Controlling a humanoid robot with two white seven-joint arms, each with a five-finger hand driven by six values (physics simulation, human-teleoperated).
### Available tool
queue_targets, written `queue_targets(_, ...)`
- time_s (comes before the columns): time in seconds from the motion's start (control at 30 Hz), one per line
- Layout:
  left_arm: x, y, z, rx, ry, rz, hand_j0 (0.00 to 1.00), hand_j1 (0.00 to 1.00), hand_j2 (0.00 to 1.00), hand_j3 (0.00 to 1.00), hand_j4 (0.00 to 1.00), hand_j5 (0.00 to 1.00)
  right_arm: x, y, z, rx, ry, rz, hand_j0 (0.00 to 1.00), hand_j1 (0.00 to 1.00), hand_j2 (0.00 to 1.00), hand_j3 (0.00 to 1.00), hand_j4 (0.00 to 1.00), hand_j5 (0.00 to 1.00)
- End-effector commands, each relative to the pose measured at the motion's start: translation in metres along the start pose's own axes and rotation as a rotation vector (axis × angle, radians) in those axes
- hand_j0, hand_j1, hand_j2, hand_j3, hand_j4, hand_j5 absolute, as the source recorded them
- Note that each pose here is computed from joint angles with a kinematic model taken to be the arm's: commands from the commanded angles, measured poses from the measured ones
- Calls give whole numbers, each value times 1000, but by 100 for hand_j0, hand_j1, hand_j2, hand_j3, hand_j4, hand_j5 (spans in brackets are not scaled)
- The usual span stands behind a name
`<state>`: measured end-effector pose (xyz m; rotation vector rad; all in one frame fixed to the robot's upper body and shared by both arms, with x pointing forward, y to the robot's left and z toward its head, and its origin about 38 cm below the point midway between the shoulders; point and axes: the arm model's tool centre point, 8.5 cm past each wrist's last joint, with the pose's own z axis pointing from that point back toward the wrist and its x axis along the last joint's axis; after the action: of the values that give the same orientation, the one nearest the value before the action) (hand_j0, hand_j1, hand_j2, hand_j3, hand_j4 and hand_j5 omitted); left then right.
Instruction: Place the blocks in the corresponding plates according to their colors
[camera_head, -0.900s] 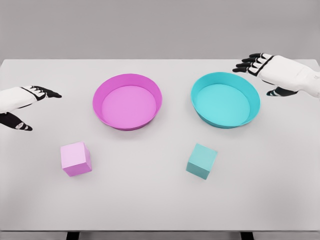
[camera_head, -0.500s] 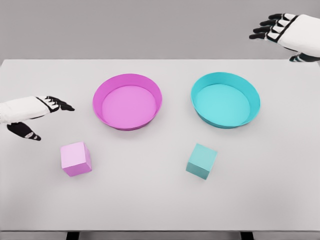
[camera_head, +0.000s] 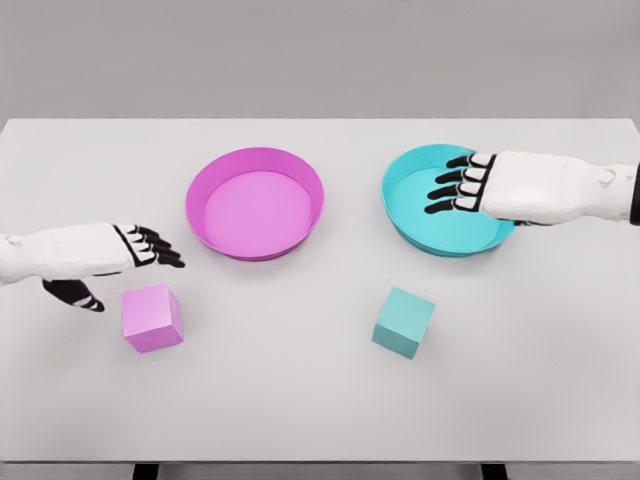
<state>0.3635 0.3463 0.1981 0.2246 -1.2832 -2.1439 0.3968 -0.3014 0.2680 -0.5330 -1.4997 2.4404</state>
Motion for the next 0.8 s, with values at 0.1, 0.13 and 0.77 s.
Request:
queue_targets(0.1, 22, -7, -10, -76, -68, -26, 100, 100, 100, 100, 100, 100, 20, -6, -1, -19, -52, 2, 100, 100, 100, 100, 100, 100)
queue_targets(0.13, 23, -6, -10, -76, -70, -27, 100, 100, 100, 100, 100, 100, 22, -5, -4, -19, -61, -1, 100, 100, 100, 100, 100, 100)
queue_targets(0.77, 19, -15, -20, -97, -59, -37, 100, 100, 100, 100, 100, 100, 60, 21, -52, 5, -216, -67, 100, 100, 100, 100, 100, 100)
